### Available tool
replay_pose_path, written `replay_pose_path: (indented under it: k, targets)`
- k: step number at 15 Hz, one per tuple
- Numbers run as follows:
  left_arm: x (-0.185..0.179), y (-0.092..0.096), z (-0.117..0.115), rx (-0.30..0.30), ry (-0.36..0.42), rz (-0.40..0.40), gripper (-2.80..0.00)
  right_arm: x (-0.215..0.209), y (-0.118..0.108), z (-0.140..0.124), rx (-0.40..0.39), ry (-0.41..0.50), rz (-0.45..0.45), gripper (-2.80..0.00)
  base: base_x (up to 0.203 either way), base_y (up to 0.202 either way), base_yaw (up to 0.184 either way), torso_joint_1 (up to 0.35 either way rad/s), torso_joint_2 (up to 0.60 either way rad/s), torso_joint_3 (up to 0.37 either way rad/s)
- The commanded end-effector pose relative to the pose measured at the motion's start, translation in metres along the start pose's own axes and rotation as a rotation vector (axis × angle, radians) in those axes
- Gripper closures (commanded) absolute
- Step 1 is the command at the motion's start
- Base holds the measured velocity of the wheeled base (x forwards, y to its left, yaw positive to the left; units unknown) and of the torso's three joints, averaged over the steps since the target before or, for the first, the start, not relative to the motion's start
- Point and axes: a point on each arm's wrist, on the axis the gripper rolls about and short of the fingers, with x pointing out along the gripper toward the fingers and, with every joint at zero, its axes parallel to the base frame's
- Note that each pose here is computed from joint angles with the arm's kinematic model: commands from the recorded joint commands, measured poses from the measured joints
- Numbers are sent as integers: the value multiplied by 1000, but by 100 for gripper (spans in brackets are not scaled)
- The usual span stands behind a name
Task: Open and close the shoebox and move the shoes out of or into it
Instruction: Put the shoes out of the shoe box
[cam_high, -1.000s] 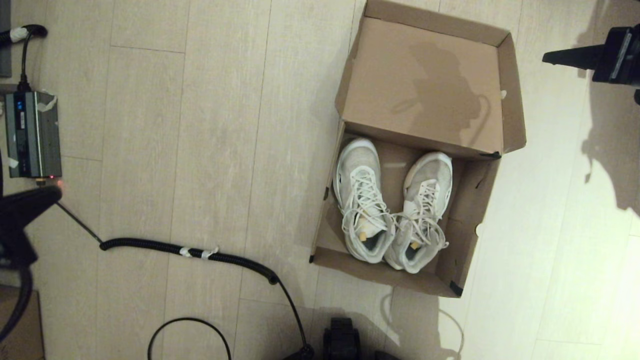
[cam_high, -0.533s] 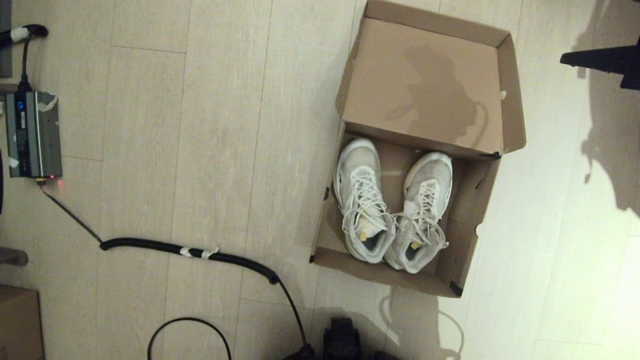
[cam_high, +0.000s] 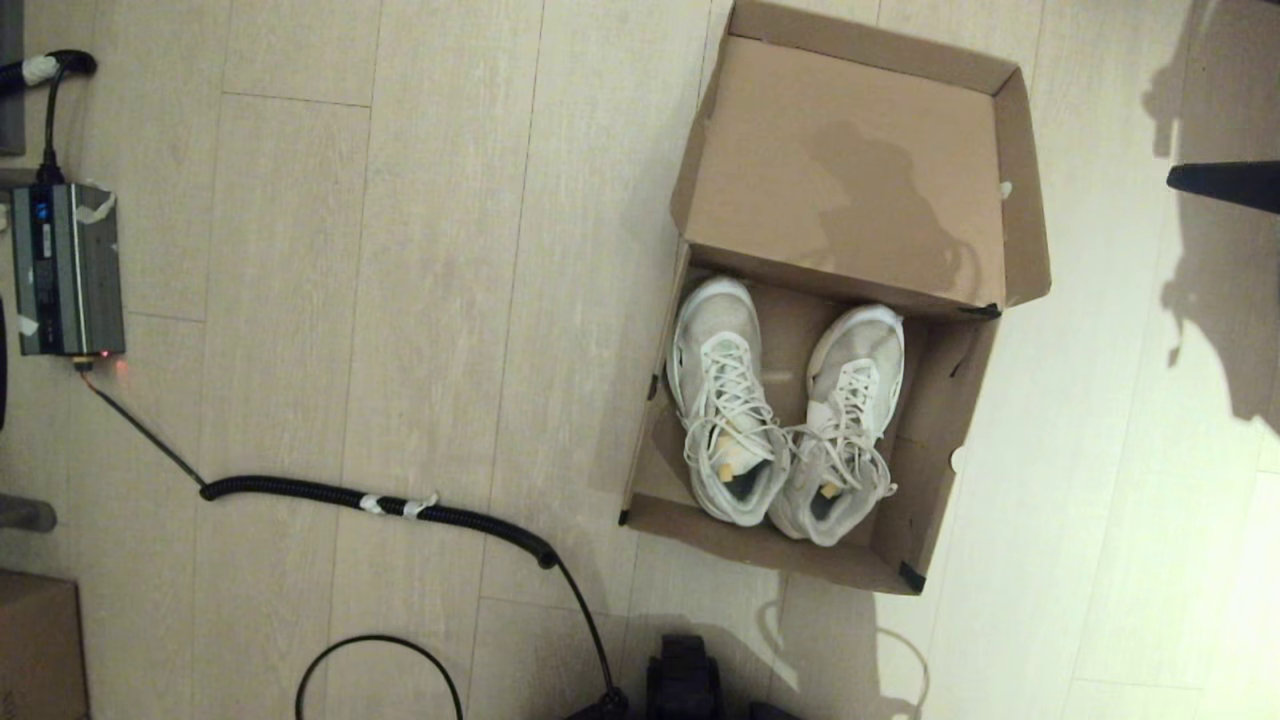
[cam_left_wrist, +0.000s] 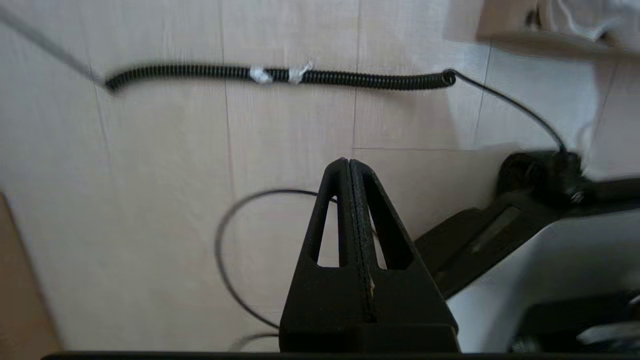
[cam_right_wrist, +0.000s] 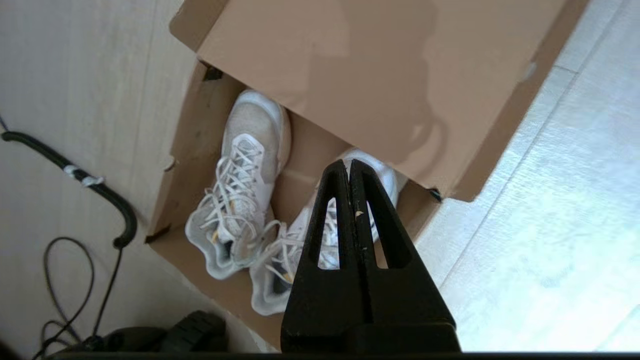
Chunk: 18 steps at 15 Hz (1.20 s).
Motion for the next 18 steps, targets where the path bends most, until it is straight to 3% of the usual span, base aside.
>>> replay_pose_path:
  k: [1, 6, 9, 12, 15, 18]
  targets:
    - [-5, -1, -6, -71, -29, 12, 0, -12, 6, 2, -17, -26, -2, 0, 0, 0, 0, 0, 0, 0]
    - [-5, 0, -6, -91, -41, 15, 0, -26, 29, 10, -40, -93, 106, 0, 0, 0, 0, 0, 0, 0]
    - [-5, 0, -6, -91, -41, 15, 0, 2, 40, 11, 11, -76, 187, 0, 0, 0, 0, 0, 0, 0]
    - [-5, 0, -6, -91, -42, 15, 0, 62, 43, 21, 79, -86, 12, 0, 0, 0, 0, 0, 0, 0]
    - [-5, 0, -6, -91, -41, 15, 0, 108, 45, -2, 92, 47, -211, 0, 0, 0, 0, 0, 0, 0]
    - [-5, 0, -6, -91, -41, 15, 0, 105, 73, -30, 145, 199, -165, 0, 0, 0, 0, 0, 0, 0]
